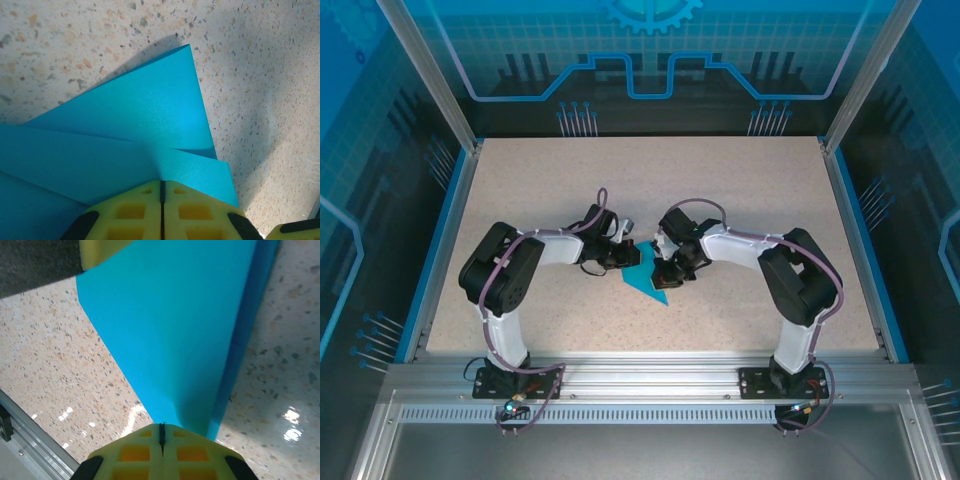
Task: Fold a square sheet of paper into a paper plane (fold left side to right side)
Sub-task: Fourth fold the wing at the center of the table.
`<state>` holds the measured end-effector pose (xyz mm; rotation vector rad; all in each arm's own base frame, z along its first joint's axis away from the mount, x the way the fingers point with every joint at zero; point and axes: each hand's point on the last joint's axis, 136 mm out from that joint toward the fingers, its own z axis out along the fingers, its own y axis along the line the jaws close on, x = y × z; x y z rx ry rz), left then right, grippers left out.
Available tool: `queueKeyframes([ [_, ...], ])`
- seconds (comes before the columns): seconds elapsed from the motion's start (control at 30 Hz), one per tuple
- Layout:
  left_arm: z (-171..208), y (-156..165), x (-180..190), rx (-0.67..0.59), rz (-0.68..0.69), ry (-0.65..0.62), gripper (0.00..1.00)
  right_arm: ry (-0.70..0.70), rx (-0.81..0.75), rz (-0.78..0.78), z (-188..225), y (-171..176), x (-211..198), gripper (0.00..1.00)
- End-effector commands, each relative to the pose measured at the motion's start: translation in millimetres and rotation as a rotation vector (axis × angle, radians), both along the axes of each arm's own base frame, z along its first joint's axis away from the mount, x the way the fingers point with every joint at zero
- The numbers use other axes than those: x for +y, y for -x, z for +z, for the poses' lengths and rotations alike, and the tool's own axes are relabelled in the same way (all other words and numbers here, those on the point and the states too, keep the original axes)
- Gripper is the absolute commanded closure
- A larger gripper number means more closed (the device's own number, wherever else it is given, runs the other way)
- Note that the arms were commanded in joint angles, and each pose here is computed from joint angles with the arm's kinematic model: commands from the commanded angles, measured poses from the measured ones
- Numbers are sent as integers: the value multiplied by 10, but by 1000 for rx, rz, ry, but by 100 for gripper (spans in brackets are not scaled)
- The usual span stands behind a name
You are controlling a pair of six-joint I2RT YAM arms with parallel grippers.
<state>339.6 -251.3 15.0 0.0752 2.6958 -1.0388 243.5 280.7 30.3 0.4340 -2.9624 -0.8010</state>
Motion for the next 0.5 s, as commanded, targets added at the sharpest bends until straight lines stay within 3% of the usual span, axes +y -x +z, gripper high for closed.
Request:
queueKeyframes([
  [0.0,-251,89,124,61,18,-92,93,1,41,4,-60,39,62,100],
  [0.47,-269,86,155,60,20,-114,93,122,114,29,-268,282,-198,100],
])
